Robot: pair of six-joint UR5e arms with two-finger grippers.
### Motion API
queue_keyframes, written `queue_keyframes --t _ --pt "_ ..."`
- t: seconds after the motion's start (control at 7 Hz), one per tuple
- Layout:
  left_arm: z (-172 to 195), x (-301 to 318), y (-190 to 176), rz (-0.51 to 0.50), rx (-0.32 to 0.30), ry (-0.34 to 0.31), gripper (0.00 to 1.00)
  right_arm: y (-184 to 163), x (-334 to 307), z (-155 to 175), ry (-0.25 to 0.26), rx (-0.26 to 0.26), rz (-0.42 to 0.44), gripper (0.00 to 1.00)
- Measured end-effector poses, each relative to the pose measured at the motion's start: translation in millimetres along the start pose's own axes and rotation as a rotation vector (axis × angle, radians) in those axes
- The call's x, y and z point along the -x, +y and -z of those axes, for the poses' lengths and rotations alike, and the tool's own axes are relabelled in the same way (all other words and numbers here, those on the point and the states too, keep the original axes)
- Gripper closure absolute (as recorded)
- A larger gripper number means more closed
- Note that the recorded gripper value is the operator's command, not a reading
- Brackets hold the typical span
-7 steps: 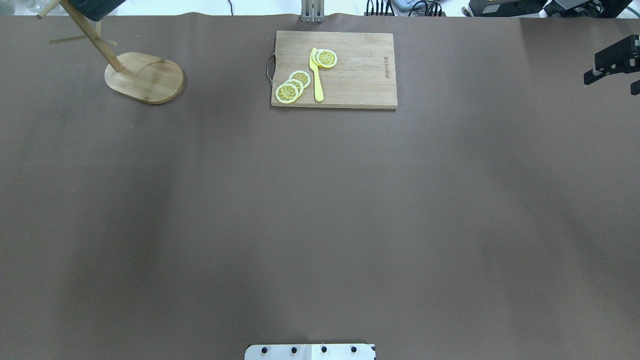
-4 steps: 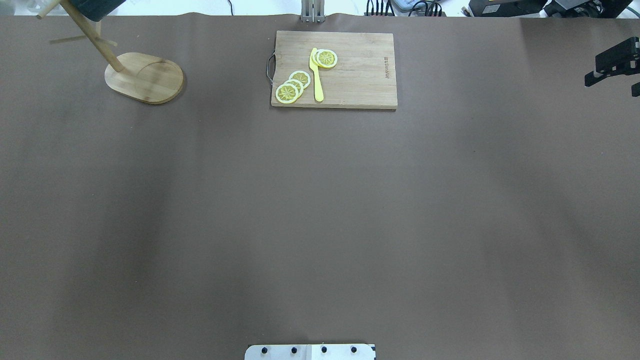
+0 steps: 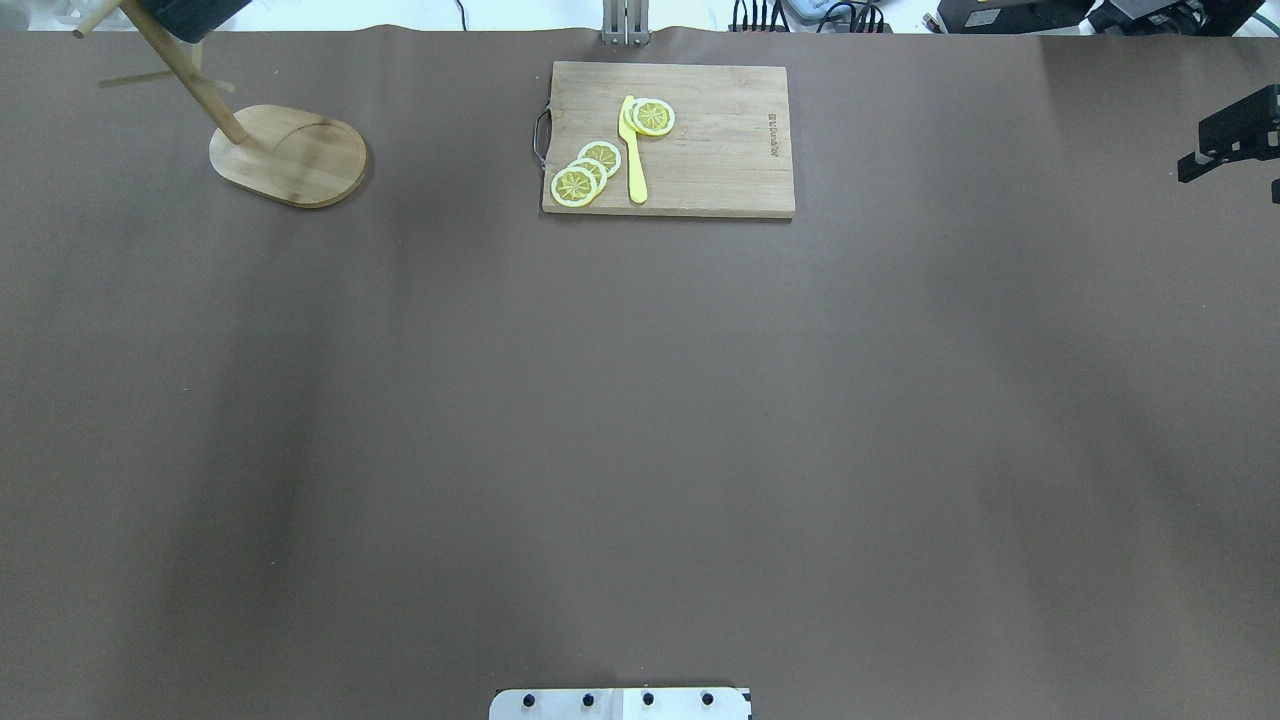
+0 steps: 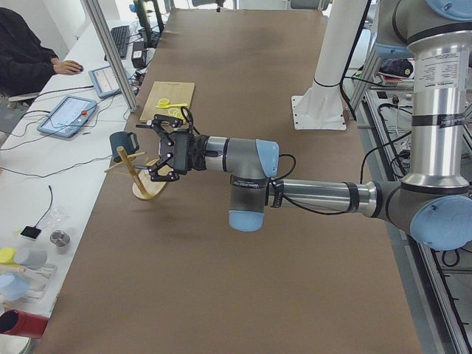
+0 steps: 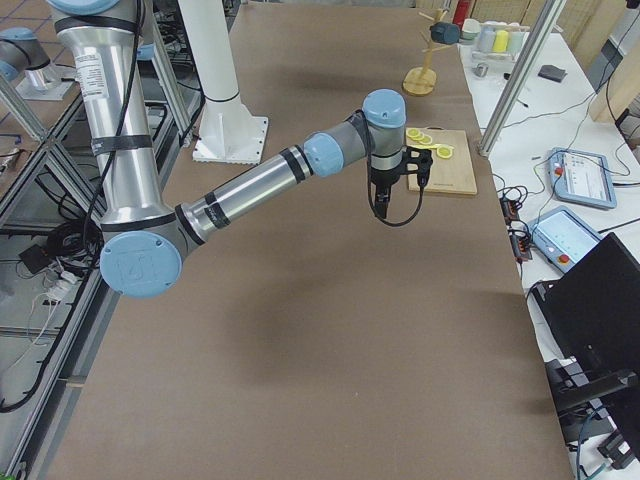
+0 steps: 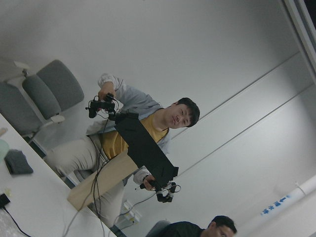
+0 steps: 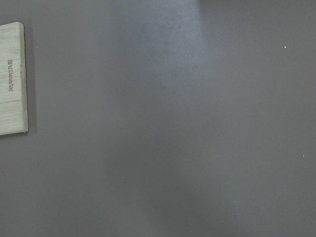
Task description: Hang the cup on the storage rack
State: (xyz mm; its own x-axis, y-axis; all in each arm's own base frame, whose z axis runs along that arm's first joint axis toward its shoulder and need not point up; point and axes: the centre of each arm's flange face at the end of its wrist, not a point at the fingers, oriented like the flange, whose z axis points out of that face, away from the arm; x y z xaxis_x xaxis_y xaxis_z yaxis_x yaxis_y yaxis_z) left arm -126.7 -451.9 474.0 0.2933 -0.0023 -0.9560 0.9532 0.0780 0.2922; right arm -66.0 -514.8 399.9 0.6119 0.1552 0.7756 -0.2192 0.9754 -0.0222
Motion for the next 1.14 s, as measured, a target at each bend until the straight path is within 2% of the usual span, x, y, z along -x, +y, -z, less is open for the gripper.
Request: queue_keyframes --t 0.14,0.29,0.57,0.71,1.14 --pt "0.9 7.2 -1.9 -0.183 -0.01 -0.078 0.02 0.6 -4.2 0.1 0.003 0.0 -0.007 0.0" --pt "0.8 15.7 -1.3 -0.351 0.011 -0.14 0.02 0.7 -11.6 0.5 0.008 -0.001 -0.012 0.0" --pt "2.3 41.5 5.9 -0.647 0.126 -0.267 0.02 1.4 -47.1 5.6 0.039 -0.016 0.013 0.0" --pt "1.7 49.8 11.9 -0.744 0.236 -0.309 0.02 3.4 -73.3 8.6 0.058 -0.019 0.036 0.0" --pt "-2.7 66.6 42.4 -0.779 0.696 -0.305 0.01 19.4 -145.9 8.0 0.103 0.001 0.075 0.0"
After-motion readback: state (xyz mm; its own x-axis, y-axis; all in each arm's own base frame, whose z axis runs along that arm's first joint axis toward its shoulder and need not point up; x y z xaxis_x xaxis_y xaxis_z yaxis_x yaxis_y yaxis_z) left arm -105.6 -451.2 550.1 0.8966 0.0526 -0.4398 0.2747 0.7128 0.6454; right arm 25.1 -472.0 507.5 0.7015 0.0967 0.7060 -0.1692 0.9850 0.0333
